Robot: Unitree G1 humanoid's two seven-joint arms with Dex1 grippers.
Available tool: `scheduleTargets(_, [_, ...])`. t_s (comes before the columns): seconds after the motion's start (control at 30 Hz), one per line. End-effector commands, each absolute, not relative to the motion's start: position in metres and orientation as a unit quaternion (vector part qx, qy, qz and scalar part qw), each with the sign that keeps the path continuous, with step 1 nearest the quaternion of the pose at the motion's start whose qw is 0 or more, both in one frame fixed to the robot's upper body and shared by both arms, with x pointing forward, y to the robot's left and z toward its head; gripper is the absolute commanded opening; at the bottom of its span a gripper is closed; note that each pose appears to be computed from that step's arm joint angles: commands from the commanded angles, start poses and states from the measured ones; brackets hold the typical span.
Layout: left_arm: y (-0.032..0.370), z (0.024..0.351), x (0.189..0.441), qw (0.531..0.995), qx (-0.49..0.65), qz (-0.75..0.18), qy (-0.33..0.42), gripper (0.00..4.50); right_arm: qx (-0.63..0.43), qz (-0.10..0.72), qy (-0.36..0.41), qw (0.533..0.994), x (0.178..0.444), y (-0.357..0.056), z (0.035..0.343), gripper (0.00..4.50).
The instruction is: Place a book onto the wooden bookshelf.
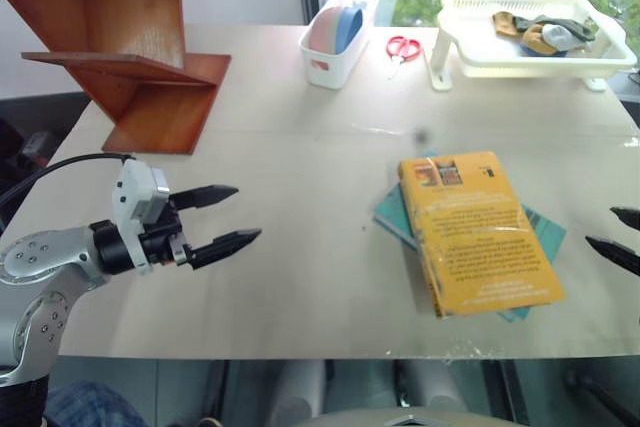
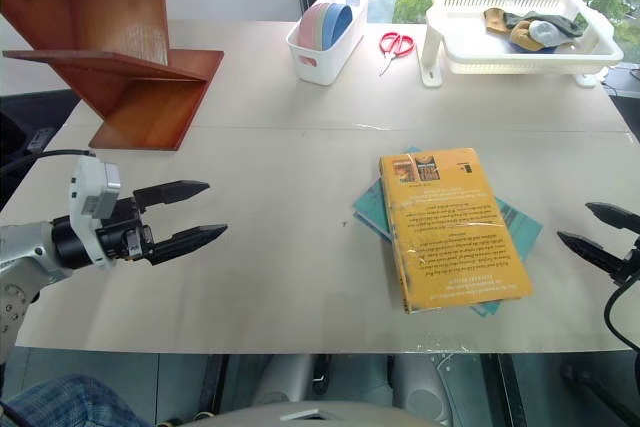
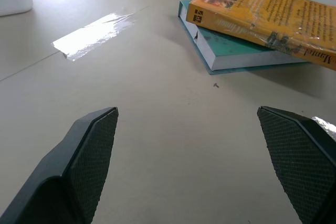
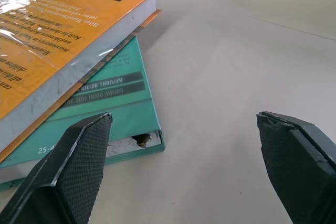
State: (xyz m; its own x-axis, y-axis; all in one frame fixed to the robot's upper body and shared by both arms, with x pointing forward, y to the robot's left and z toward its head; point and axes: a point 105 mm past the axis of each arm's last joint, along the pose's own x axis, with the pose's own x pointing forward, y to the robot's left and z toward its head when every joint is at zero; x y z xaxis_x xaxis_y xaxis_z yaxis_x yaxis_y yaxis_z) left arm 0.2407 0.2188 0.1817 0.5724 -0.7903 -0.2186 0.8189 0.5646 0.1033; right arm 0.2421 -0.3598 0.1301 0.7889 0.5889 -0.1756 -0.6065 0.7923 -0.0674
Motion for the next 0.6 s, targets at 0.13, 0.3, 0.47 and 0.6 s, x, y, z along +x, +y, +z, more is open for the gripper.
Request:
scheduleTargets(0.13, [0.222, 0.192, 0.240, 0.883, 0.117, -0.451, 0.057, 4.48, -0.073, 0.322, 0.067, 0.941, 0.240, -0.360, 0.138, 4.50])
scheduleTargets(0.3, [0.222, 0.192, 0.241, 0.883, 0.118, -0.452, 0.056, 4.48, -0.074, 0.325, 0.068, 0.940, 0.241, -0.359, 0.138, 4.50])
scheduleTargets(0.47, [0.222, 0.192, 0.242, 0.883, 0.119, -0.451, 0.055, 4.48, -0.081, 0.349, 0.076, 0.931, 0.241, -0.349, 0.135, 4.50])
scheduleTargets(0.6, [0.223, 0.191, 0.243, 0.883, 0.121, -0.450, 0.053, 4.48, -0.104, 0.390, 0.066, 0.912, 0.246, -0.325, 0.131, 4.50])
